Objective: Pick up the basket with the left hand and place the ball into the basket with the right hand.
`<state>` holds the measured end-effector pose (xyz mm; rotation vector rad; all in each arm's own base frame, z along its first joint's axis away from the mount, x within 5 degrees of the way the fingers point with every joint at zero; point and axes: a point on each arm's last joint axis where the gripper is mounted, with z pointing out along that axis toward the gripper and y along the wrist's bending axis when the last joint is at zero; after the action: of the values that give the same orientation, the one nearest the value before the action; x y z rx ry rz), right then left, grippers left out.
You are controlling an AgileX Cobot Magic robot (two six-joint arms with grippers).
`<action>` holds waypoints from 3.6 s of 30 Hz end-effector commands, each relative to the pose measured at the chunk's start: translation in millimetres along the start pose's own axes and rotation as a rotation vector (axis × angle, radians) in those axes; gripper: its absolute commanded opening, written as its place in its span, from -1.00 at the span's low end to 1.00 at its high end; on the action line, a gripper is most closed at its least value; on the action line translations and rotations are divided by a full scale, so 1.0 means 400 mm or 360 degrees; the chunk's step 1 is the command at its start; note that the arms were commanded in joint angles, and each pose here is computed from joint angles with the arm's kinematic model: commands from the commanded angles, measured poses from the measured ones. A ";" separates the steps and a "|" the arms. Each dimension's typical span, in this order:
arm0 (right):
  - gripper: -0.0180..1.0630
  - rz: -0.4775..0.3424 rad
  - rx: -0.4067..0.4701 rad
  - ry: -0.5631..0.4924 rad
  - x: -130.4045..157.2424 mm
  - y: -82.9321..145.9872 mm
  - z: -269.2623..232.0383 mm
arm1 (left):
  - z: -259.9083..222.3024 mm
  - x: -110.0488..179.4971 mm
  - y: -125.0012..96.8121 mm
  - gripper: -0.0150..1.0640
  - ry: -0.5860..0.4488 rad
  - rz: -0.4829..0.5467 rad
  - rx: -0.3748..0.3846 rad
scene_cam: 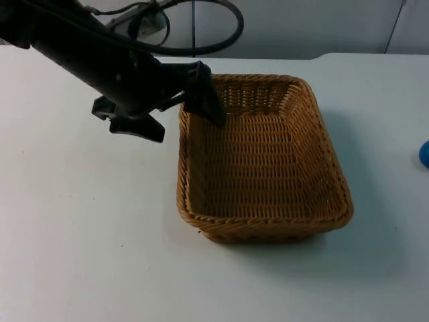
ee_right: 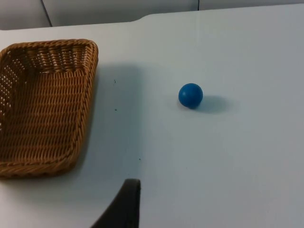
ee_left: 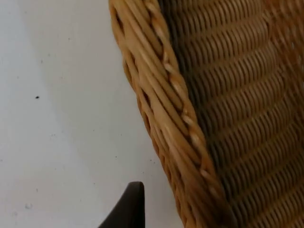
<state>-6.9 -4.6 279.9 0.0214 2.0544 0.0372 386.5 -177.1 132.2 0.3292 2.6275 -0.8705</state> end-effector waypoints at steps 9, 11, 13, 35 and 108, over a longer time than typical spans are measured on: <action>0.97 0.0004 0.0001 -0.0002 0.003 0.001 0.002 | 0.059 0.019 0.018 0.81 0.0089 -0.0117 0.0036; 0.97 0.0004 0.0001 -0.0002 0.003 0.001 0.002 | 0.060 0.020 0.019 0.81 0.0091 -0.0107 0.0036; 0.97 0.0004 0.0001 -0.0002 0.003 0.001 0.002 | 0.060 0.020 0.019 0.81 0.0091 -0.0096 0.0036; 0.97 0.0004 0.0001 -0.0002 0.003 0.001 0.002 | 0.101 0.025 -0.015 0.54 0.0056 -0.0094 0.0036; 0.96 0.0004 0.0001 -0.0002 0.003 0.001 0.002 | -0.225 0.215 -0.021 -0.97 -0.0112 -0.0496 -0.0128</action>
<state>-6.9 -4.6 279.7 0.0233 2.0560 0.0382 289.9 -122.1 161.8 -0.1384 2.6953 -0.8324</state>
